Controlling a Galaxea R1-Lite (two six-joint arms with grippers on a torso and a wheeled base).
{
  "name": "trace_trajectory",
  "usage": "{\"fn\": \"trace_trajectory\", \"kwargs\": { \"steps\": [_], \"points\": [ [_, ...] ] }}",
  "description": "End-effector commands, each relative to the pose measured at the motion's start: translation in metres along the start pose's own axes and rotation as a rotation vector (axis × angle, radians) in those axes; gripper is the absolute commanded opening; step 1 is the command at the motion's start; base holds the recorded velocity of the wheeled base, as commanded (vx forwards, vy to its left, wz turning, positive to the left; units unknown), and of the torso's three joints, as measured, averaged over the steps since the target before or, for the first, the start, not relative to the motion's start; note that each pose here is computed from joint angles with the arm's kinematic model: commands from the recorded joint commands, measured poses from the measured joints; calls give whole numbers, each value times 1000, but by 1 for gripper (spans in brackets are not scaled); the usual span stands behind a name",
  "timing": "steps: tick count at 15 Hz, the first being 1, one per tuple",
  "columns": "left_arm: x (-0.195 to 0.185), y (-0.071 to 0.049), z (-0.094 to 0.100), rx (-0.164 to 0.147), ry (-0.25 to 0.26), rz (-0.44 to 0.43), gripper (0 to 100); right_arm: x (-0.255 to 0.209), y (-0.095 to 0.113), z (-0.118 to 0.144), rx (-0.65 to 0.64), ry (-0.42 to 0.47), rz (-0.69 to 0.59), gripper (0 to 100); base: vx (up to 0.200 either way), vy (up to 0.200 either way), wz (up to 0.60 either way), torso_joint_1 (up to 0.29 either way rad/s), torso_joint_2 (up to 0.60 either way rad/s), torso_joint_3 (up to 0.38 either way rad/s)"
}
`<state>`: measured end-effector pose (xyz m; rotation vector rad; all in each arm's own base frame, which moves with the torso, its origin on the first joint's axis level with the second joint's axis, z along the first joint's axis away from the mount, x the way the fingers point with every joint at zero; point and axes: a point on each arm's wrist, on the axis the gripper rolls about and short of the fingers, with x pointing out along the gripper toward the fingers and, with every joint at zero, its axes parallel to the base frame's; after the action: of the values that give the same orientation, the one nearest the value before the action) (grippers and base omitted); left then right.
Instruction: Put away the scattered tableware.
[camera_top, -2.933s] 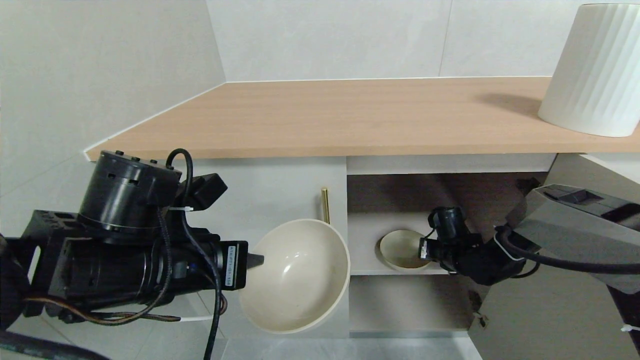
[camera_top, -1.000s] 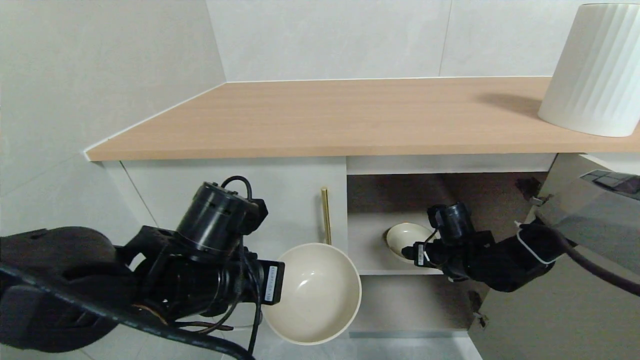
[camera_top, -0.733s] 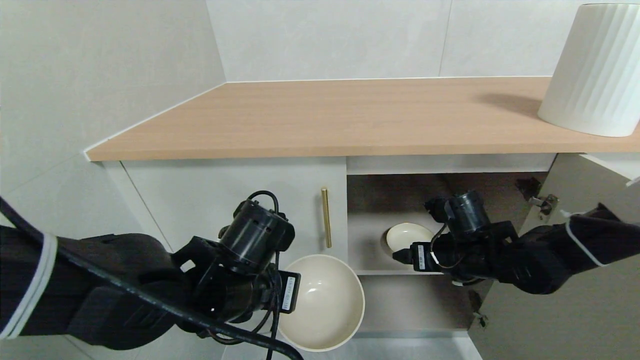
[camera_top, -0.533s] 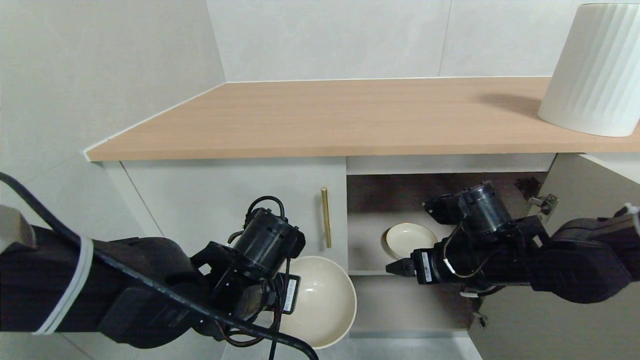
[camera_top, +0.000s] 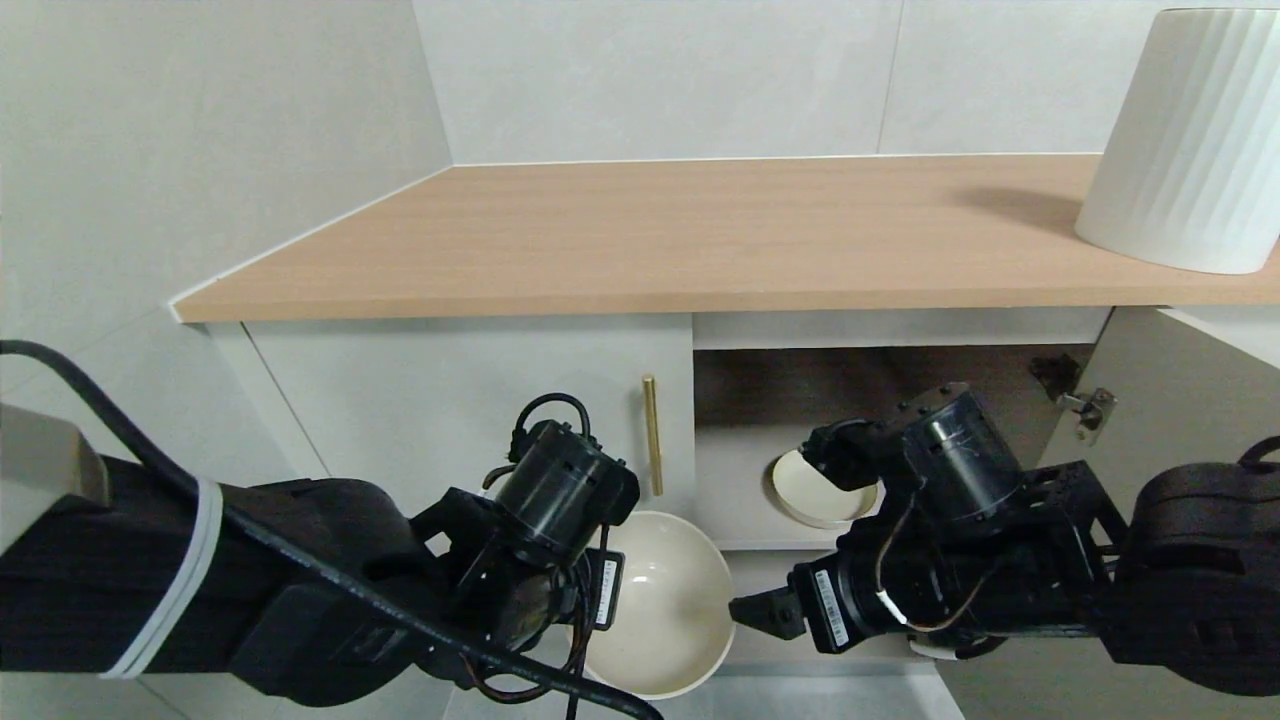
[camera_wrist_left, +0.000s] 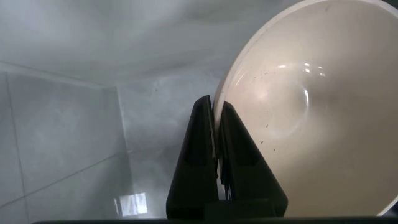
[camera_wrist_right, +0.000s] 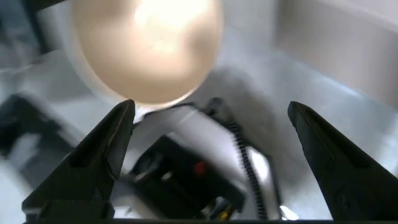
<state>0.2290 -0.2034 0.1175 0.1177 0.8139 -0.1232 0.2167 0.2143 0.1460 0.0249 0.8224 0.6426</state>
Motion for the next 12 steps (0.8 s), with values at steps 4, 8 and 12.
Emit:
{"fn": "trace_trajectory", "kwargs": {
  "steps": [4,8,12],
  "points": [
    [-21,-7,1,12,-44,-54,0,31,4,-3,-8,13,-110,100,0,0,0,0,0,0],
    [-22,-9,-1,21,-39,-57,0,35,4,-2,-2,8,-123,100,0,0,0,0,0,0],
    [-23,-11,-3,30,-38,-62,0,39,3,-2,8,9,-128,0,0,0,0,0,0,0]
  ]
}}
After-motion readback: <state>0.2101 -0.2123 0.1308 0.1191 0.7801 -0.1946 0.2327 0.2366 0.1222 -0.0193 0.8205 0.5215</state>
